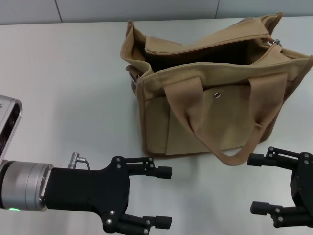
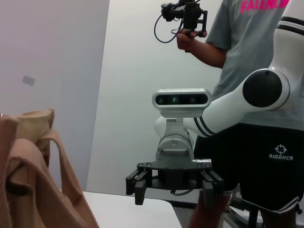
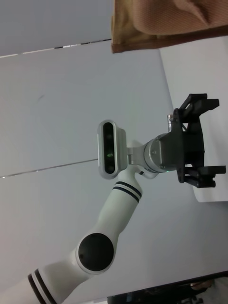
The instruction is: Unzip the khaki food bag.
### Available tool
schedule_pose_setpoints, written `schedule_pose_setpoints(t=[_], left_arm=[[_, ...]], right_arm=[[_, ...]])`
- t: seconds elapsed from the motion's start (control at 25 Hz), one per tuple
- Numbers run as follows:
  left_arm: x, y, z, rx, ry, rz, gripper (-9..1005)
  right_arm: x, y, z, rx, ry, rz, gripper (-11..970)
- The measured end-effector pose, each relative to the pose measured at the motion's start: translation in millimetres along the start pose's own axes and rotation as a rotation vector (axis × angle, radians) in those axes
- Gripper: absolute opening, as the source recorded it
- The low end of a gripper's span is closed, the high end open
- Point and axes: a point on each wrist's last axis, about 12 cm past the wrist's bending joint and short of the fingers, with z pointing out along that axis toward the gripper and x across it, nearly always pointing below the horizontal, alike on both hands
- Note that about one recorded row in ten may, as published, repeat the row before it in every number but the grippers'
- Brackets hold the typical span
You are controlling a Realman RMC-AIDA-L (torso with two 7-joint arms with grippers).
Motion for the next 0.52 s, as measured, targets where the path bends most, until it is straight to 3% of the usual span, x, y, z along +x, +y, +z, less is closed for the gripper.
schedule_pose_setpoints(t=[0.52], left_arm=[[0.2, -1.4, -2.0, -0.009, -0.010, -0.001, 815]], right_arm=[[1.6, -3.2, 0.8, 0.028, 0.010, -0.002, 840]])
